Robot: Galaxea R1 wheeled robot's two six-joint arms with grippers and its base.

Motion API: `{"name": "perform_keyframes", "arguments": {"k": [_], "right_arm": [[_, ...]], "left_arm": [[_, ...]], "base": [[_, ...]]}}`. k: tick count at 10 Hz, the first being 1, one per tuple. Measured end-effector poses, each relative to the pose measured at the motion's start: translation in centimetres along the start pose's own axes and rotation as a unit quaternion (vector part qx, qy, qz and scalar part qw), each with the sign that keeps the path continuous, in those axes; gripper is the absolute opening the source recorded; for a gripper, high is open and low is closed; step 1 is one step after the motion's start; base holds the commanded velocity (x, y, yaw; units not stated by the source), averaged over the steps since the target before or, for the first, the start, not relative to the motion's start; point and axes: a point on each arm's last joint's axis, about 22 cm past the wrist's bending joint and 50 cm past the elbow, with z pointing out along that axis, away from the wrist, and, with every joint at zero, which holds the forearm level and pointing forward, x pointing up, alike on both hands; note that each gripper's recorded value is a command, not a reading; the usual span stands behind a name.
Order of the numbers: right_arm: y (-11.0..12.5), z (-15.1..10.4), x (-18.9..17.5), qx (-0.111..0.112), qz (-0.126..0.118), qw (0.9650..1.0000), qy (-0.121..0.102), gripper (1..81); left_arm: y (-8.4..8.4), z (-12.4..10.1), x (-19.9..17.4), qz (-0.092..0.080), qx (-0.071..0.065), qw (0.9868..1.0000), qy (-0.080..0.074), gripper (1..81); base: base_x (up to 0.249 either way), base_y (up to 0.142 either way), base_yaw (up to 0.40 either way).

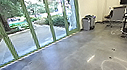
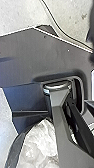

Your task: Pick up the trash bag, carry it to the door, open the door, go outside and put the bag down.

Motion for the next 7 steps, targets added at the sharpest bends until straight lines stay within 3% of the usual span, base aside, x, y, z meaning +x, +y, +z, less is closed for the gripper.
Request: {"name": "perform_keyframes", "arguments": {"k": [7], "right_arm": [[0.0,0.0,0.04,0.0,0.0,1.0,0.0,81.1]], "left_arm": [[-0.04,-0.02,0.09,0.0,0.0,1.0,0.0,1.0]], "base": [[0.0,0.0,0.0]]}}
